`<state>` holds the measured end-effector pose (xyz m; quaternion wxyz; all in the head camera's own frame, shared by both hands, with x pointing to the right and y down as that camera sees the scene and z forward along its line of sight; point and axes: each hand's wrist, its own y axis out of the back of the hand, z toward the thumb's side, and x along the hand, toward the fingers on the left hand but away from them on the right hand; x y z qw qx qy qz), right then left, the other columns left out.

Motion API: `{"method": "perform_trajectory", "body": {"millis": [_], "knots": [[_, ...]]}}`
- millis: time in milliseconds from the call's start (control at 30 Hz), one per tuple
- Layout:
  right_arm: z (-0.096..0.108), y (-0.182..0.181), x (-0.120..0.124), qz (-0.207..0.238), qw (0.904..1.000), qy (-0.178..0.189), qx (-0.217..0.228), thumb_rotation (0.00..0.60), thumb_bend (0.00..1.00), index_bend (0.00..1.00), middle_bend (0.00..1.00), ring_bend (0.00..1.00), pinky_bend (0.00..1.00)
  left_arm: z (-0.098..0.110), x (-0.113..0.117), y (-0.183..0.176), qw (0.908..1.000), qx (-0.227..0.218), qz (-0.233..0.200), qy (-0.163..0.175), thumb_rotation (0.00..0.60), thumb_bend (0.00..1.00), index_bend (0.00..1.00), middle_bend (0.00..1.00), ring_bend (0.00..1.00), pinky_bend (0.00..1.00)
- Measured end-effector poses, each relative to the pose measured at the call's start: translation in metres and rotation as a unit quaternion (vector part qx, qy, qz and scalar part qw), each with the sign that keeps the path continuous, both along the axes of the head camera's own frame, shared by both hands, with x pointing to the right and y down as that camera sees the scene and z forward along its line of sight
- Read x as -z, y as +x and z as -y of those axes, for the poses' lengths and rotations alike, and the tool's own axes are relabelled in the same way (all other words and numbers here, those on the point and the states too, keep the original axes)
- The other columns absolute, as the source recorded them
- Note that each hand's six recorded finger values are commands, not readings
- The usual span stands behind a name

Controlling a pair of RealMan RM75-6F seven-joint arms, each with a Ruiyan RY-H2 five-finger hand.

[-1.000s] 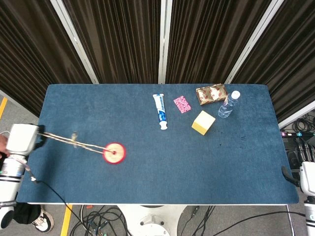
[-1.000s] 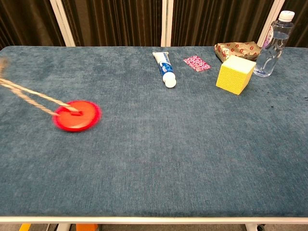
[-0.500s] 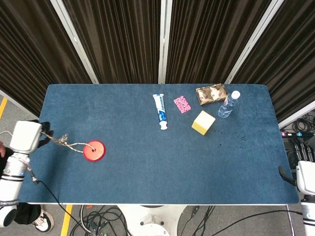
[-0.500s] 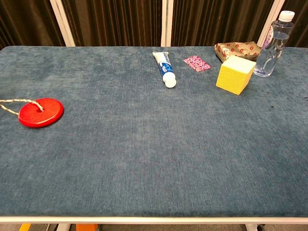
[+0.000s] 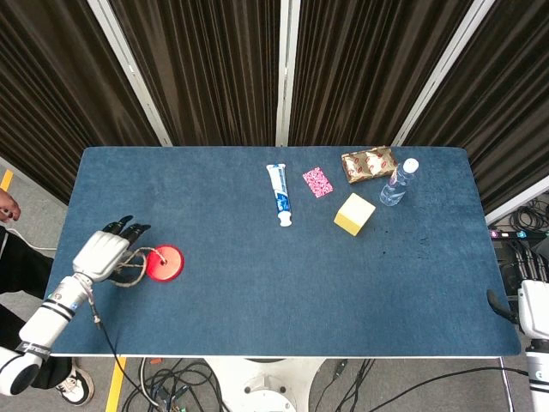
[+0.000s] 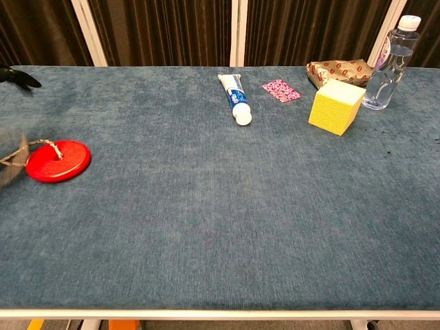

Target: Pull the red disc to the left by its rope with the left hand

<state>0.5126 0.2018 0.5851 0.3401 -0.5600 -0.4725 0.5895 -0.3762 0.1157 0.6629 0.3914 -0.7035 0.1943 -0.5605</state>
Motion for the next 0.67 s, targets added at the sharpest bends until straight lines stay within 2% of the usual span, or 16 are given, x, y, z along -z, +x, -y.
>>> {"method": "perform_trajectory", "body": {"millis": [200,400,500,667], "knots": [[0.001,-0.003,-0.002,0.004,1.0,0.002,0.004,0.6,0.24,0.0,0.0,0.0,0.0,0.003,0.028,-0.013,0.9991,0.002,0.03,0.031,0.6,0.04,0.07,0.0,0.0,0.14],[0.0,-0.005,0.002,0.006,0.9999,0.006,0.009,0.6,0.24,0.0,0.0,0.0,0.0,-0.004,0.048,-0.029,0.9965,0.037,0.027,0.07,0.6,0.03,0.07,0.01,0.0,0.15],[-0.001,-0.009,0.004,0.009,0.9998,0.011,0.013,0.6,0.24,0.0,0.0,0.0,0.0,-0.015,0.056,-0.041,0.9929,0.07,0.02,0.094,0.6,0.03,0.07,0.02,0.0,0.15],[-0.008,-0.017,0.001,0.011,0.9997,0.008,0.023,0.6,0.23,0.0,0.0,0.0,0.0,-0.051,0.059,-0.067,0.9828,0.137,0.014,0.123,0.6,0.03,0.07,0.03,0.0,0.15]]}}
